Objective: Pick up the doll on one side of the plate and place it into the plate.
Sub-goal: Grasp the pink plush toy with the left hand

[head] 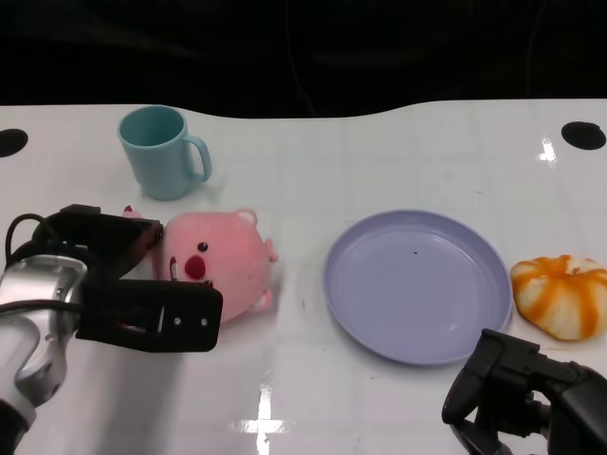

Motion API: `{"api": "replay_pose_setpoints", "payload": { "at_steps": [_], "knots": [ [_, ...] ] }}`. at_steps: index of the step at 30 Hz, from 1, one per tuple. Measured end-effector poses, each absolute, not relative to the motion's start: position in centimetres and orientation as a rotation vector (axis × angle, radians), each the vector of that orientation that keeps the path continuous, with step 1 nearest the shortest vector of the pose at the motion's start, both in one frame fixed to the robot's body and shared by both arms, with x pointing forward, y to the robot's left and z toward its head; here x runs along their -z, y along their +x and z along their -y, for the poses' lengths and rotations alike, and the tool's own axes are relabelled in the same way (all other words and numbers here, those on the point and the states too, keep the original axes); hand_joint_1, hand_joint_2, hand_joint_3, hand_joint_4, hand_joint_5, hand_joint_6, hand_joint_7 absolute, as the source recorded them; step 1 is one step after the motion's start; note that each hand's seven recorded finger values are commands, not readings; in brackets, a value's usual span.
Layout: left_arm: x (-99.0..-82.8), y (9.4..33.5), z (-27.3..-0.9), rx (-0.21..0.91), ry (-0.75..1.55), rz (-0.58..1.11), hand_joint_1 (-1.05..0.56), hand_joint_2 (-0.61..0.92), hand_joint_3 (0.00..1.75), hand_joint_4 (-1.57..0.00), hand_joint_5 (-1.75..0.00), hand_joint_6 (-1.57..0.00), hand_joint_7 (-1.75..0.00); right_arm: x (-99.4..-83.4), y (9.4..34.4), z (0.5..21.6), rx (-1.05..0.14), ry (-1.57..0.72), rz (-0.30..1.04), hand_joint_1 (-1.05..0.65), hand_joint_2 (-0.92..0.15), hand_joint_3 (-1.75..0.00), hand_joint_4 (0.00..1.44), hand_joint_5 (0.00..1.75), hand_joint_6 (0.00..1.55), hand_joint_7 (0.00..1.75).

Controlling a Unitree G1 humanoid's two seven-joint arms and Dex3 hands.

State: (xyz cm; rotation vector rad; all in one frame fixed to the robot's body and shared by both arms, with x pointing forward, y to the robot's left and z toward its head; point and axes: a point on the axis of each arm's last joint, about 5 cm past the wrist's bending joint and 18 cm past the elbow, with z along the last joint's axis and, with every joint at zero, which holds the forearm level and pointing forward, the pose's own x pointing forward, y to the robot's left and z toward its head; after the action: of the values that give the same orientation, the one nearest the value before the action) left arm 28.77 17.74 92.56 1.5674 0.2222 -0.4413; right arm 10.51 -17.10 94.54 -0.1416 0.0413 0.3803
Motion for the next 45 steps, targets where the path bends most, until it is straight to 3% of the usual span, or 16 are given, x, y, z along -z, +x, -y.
{"api": "replay_pose_setpoints", "payload": {
  "at_steps": [12, 15, 18, 20, 22, 24, 25, 26, 27, 31, 33, 34, 38, 42, 45],
  "knots": [
    [-90.2, 30.8, -16.8, 0.458, 1.525, -0.299, -0.68, 0.92, 0.02, -0.20, -0.15, -0.33, -0.01, -94.7, 10.1, 17.2, -0.378, -0.143, -0.049, -0.27, -0.82, -0.60, 0.63, 1.74, 0.52, 1.51],
    [-89.9, 31.1, -16.4, 0.467, 1.521, -0.318, -0.63, 0.92, 0.03, -0.34, -0.15, -0.45, -0.03, -94.8, 10.0, 17.2, -0.378, -0.144, -0.046, -0.27, -0.83, -0.60, 0.63, 1.74, 0.52, 1.52],
    [-89.5, 31.3, -16.2, 0.462, 1.497, -0.341, -0.54, 0.92, 0.05, -0.58, -0.11, -0.66, -0.05, -94.9, 9.9, 17.1, -0.379, -0.145, -0.041, -0.27, -0.83, -0.59, 0.63, 1.74, 0.52, 1.52],
    [-89.2, 31.3, -16.1, 0.448, 1.483, -0.340, -0.43, 0.92, 0.07, -0.86, -0.33, -0.92, -0.10, -95.0, 9.8, 17.1, -0.379, -0.144, -0.042, -0.27, -0.83, -0.59, 0.63, 1.74, 0.52, 1.52],
    [-89.0, 31.2, -16.0, 0.437, 1.460, -0.315, -0.38, 0.91, 0.05, -0.80, -0.83, -1.10, -0.13, -95.0, 9.8, 17.1, -0.379, -0.144, -0.044, -0.26, -0.83, -0.59, 0.63, 1.74, 0.52, 1.52],
    [-88.7, 31.1, -16.0, 0.426, 1.438, -0.285, -0.35, 0.90, 0.02, -0.74, -0.95, -1.21, -0.17, -95.0, 9.8, 17.1, -0.379, -0.143, -0.045, -0.26, -0.83, -0.59, 0.63, 1.75, 0.52, 1.52],
    [-88.6, 30.9, -16.1, 0.419, 1.425, -0.268, -0.31, 0.91, 0.08, -0.75, -1.23, -1.21, -0.36, -95.0, 9.8, 17.1, -0.380, -0.141, -0.044, -0.26, -0.83, -0.59, 0.63, 1.75, 0.52, 1.52],
    [-88.4, 30.8, -16.2, 0.411, 1.410, -0.249, -0.28, 0.92, 0.16, -0.73, -1.53, -1.00, -0.79, -95.0, 9.8, 17.1, -0.380, -0.139, -0.044, -0.26, -0.83, -0.59, 0.63, 1.75, 0.52, 1.53],
    [-88.2, 30.6, -16.3, 0.404, 1.402, -0.231, -0.27, 0.92, 0.22, -0.72, -1.63, -0.89, -0.95, -95.0, 9.9, 17.1, -0.380, -0.139, -0.044, -0.26, -0.83, -0.59, 0.63, 1.75, 0.52, 1.53],
    [-87.9, 30.2, -16.5, 0.376, 1.373, -0.193, -0.28, 0.92, 0.29, -0.69, -1.73, -0.70, -1.41, -95.1, 9.9, 17.2, -0.379, -0.141, -0.041, -0.26, -0.83, -0.59, 0.63, 1.74, 0.52, 1.53],
    [-87.8, 30.0, -16.5, 0.359, 1.338, -0.172, -0.24, 0.92, 0.34, -0.76, -1.74, -0.65, -1.64, -95.1, 9.9, 17.2, -0.379, -0.141, -0.040, -0.26, -0.83, -0.59, 0.63, 1.75, 0.52, 1.53],
    [-87.7, 29.8, -16.7, 0.344, 1.306, -0.155, -0.22, 0.92, 0.38, -0.80, -1.74, -0.66, -1.69, -95.1, 9.9, 17.2, -0.380, -0.141, -0.039, -0.26, -0.83, -0.60, 0.63, 1.75, 0.52, 1.53],
    [-87.2, 28.9, -17.0, 0.286, 1.167, -0.098, -0.15, 0.63, 0.95, -0.90, -1.75, -0.73, -1.74, -95.1, 10.2, 17.2, -0.381, -0.143, -0.033, -0.24, -0.82, -0.60, 0.63, 1.75, 0.52, 1.52],
    [-87.0, 28.1, -17.4, 0.247, 1.057, -0.057, -0.15, 0.51, 1.17, -0.94, -1.75, -0.78, -1.75, -94.8, 10.4, 17.2, -0.378, -0.144, -0.044, -0.25, -0.81, -0.62, 0.63, 1.74, 0.52, 1.52],
    [-87.1, 27.7, -17.5, 0.235, 1.009, -0.029, -0.17, 0.46, 1.23, -0.94, -1.75, -0.77, -1.75, -94.8, 10.4, 17.2, -0.377, -0.144, -0.046, -0.24, -0.81, -0.63, 0.62, 1.74, 0.52, 1.52]
  ]
}}
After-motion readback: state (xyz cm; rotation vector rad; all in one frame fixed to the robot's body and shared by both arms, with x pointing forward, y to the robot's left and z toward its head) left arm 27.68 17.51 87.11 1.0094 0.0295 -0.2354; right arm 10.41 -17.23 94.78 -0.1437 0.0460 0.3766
